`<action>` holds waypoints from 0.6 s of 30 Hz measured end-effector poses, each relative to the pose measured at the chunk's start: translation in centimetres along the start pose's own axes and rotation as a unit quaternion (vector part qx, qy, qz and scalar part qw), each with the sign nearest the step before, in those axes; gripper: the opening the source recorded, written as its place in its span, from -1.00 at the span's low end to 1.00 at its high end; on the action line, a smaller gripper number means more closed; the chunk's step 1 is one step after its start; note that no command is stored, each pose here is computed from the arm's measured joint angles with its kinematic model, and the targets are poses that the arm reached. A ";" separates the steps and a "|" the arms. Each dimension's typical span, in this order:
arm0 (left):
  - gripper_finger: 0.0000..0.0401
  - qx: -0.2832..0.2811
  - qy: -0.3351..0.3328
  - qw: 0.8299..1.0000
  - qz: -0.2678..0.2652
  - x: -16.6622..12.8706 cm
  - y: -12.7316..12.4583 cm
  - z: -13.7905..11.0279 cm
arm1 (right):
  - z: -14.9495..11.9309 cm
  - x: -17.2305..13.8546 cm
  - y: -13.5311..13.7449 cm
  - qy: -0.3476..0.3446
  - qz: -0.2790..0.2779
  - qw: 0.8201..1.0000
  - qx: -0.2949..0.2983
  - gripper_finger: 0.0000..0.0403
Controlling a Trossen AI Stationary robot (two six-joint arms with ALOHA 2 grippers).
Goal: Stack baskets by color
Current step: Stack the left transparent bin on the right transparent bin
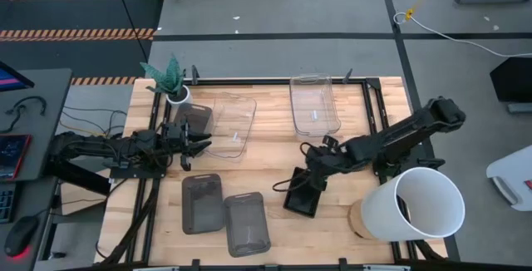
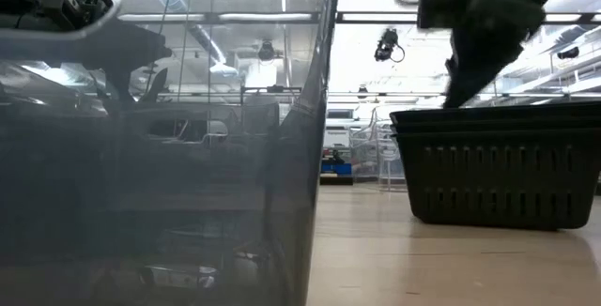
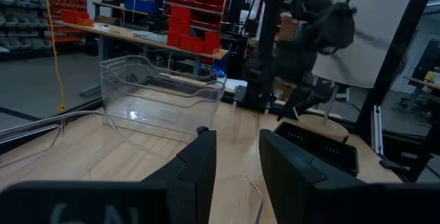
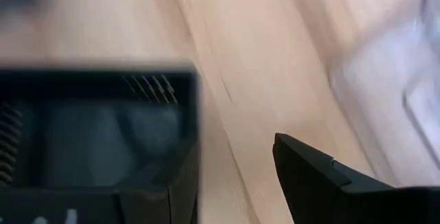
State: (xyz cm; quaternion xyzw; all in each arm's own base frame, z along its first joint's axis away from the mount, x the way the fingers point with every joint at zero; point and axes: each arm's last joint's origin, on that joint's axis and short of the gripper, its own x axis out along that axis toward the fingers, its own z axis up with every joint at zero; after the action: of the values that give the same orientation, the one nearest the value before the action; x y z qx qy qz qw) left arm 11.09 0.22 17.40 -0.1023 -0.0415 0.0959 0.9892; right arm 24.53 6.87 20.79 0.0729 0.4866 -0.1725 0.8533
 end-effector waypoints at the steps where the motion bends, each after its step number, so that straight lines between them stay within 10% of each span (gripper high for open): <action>1: -0.41 0.000 0.000 1.000 0.000 0.0 0.0 0.0 | -0.1 -0.3 -0.1 -0.039 0.013 0.999 -0.002 -0.06; 18: -0.41 0.000 0.000 1.000 0.000 0.0 0.0 0.0 | -6.0 0.4 -5.7 -0.447 0.050 0.890 -0.074 -0.06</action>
State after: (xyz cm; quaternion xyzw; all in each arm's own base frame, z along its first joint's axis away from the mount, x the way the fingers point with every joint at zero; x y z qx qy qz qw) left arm 11.09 0.22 17.41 -0.1022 -0.0417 0.0959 0.9892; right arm 17.78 3.21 17.56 -0.0510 0.0609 -0.1077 0.9910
